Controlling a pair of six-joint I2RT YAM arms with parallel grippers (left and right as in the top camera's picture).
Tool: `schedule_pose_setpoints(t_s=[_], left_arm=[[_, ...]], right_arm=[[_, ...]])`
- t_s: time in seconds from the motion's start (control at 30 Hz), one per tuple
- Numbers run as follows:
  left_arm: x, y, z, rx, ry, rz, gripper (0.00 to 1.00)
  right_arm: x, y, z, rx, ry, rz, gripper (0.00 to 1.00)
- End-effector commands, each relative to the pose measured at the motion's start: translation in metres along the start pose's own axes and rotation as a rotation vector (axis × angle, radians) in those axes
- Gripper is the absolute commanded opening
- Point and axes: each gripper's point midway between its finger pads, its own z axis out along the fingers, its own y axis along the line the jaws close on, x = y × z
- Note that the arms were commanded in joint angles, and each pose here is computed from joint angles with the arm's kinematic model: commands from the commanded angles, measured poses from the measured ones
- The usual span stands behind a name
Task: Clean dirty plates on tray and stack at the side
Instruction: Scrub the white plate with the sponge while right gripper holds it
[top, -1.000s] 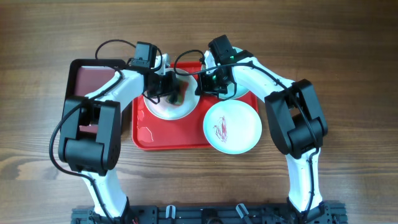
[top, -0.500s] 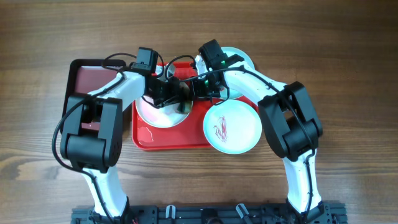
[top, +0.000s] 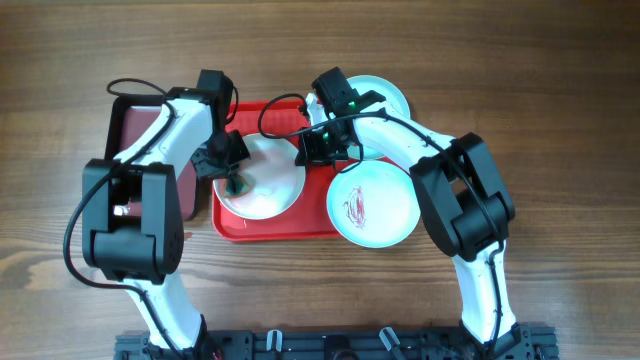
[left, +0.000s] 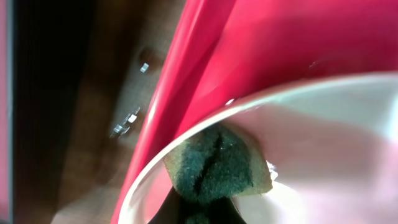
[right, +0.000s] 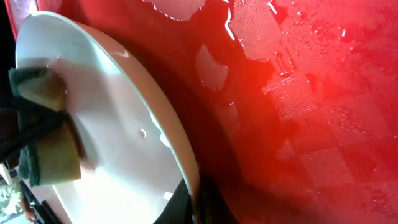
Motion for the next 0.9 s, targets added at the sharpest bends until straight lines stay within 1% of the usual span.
schedule_pose_setpoints(t_s=[0.0,0.03,0.07,0.1,0.17,0.23,0.3,0.33,0.37,0.4,0.43,0.5,0.6,0.63,0.73,0.87], left_arm=[[0.037,-0.015,0.012,0.06,0.141,0.205,0.04],[0.052,-0.044,0.007,0.232,0.194,0.343,0.04],[0.06,-0.066,0.0,0.357,0.207,0.422,0.04],[0.06,-0.082,-0.004,0.434,0.191,0.458,0.04],[0.058,-0.102,-0.004,0.495,0.147,0.484,0.04],[0.056,-0.113,0.002,0.505,0.108,0.469,0.04],[0.044,-0.11,0.014,0.437,0.05,0.383,0.04],[0.031,-0.099,0.02,0.34,0.001,0.312,0.04],[0.016,-0.079,0.026,0.211,-0.063,0.224,0.04],[0.01,-0.066,0.028,0.137,-0.092,0.167,0.04],[0.008,-0.048,0.029,0.043,-0.108,0.081,0.04],[0.018,-0.024,0.03,-0.075,-0.09,-0.043,0.04],[0.029,-0.003,0.027,-0.199,-0.103,-0.212,0.04],[0.03,0.002,0.025,-0.231,-0.12,-0.245,0.04],[0.02,0.012,0.021,-0.287,-0.193,-0.254,0.04],[-0.009,0.025,0.008,-0.369,-0.369,-0.254,0.04]], right_arm=[[0.007,-0.004,0.009,-0.028,0.038,0.033,0.04],[0.007,-0.004,0.009,-0.028,0.037,0.033,0.04],[0.007,-0.005,0.009,-0.028,0.037,0.034,0.04],[0.007,-0.005,0.009,-0.028,0.038,0.034,0.04],[0.007,-0.004,0.009,-0.031,0.039,0.034,0.04],[0.007,-0.004,0.009,-0.031,0.038,0.033,0.04],[0.007,-0.004,0.009,-0.031,0.038,0.033,0.04],[0.007,-0.004,0.009,-0.031,0.038,0.033,0.04],[0.007,-0.004,0.009,-0.031,0.038,0.033,0.04],[0.007,-0.004,0.009,-0.031,0.038,0.033,0.04],[0.007,-0.004,0.009,-0.031,0.038,0.034,0.04],[0.007,-0.004,0.009,-0.031,0.037,0.034,0.04],[0.006,-0.004,0.009,-0.032,0.036,0.033,0.04],[0.006,-0.004,0.009,-0.032,0.036,0.034,0.04],[0.007,-0.004,0.009,-0.032,0.036,0.034,0.04],[0.006,-0.004,0.009,-0.032,0.035,0.033,0.05]])
